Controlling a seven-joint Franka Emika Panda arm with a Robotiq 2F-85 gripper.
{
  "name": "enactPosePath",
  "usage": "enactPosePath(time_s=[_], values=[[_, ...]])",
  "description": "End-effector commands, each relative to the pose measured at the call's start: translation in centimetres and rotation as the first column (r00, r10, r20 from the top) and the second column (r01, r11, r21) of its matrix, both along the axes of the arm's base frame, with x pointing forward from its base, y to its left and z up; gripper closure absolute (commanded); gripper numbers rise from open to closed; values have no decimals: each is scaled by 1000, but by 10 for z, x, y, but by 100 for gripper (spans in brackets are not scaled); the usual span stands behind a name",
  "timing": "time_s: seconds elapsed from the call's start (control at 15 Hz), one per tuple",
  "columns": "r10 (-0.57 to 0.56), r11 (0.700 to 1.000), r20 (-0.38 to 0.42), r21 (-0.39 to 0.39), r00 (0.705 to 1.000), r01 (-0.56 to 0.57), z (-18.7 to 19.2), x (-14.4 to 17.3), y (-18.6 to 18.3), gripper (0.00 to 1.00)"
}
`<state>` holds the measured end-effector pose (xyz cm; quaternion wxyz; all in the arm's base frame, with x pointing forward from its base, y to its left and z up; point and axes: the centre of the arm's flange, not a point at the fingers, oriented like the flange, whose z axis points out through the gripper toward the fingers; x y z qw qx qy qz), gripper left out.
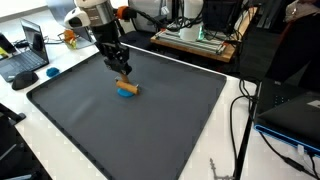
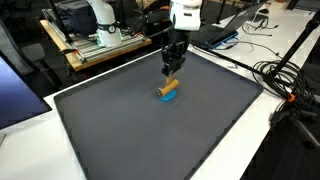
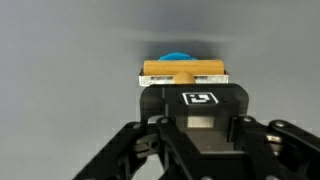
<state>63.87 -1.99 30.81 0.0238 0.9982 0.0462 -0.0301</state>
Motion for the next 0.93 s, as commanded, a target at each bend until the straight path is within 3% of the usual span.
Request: enactPosePath(time_s=[0.0,0.87], values=[[13,1000,-4,13,1000,-13,-29,14,-9,79],[27,1000,35,12,999,-27,-31,20,-9,79]])
